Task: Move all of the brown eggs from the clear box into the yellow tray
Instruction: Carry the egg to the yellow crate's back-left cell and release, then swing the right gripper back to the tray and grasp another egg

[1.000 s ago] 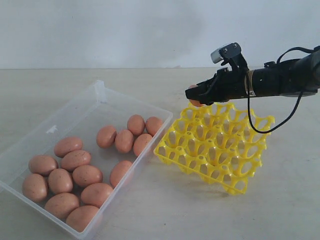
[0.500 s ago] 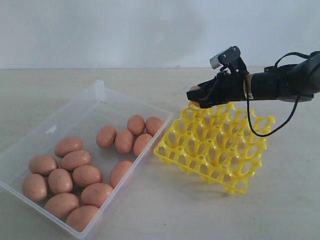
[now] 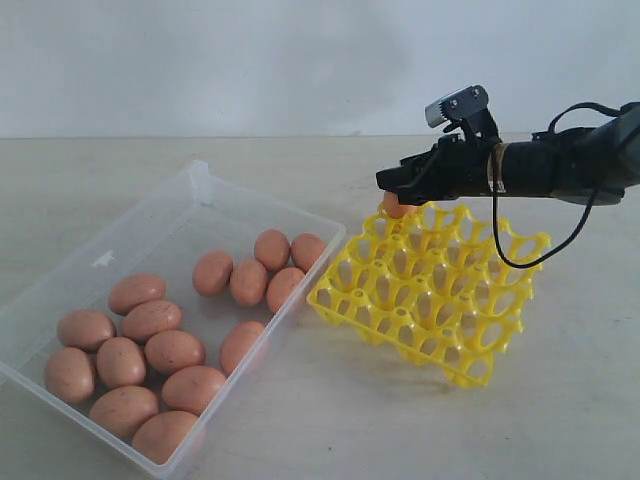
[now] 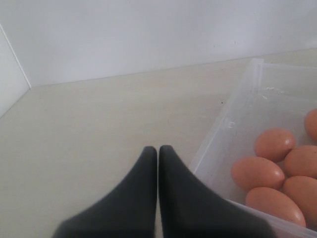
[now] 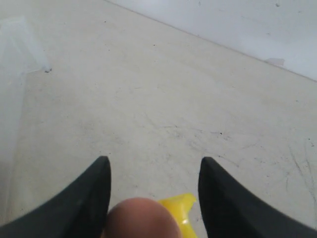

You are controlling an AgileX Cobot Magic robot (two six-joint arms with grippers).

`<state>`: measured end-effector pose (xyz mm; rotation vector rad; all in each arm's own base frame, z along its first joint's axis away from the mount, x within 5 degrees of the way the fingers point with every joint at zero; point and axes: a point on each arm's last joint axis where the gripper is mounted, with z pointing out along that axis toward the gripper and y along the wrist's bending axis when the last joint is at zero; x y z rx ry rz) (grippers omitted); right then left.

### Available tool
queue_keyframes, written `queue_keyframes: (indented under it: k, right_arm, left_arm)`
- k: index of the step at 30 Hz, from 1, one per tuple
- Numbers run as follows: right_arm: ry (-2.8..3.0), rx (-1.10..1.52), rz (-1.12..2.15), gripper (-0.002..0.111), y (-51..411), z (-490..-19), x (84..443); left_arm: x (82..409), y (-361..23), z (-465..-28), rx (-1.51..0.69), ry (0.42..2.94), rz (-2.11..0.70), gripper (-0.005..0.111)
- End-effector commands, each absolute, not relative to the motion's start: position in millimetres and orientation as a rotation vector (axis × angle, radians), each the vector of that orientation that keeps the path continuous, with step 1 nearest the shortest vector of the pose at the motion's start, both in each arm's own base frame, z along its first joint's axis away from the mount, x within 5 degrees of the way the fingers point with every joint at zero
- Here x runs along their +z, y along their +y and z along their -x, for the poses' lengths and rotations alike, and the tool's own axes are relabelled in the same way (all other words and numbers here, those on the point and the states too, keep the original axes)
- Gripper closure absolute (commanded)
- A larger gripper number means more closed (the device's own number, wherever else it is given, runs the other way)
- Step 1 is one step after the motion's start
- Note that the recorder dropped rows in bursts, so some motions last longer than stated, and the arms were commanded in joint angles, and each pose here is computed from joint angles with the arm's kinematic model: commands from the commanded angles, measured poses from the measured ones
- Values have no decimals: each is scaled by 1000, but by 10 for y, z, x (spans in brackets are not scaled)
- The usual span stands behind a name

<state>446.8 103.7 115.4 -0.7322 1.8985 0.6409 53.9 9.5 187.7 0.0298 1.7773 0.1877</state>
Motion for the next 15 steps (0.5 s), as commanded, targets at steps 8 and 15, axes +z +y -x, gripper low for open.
queue_keyframes:
  k: [8,15]
  right_arm:
    - [1752,726,763,57,1106,-4434,1465]
    - [1500,954,989,97,1774,-3987,2243]
  left_arm:
    - [1877,89,-543,175,1769,-28,105]
    - [1877,89,-543,175,1769,-28,105]
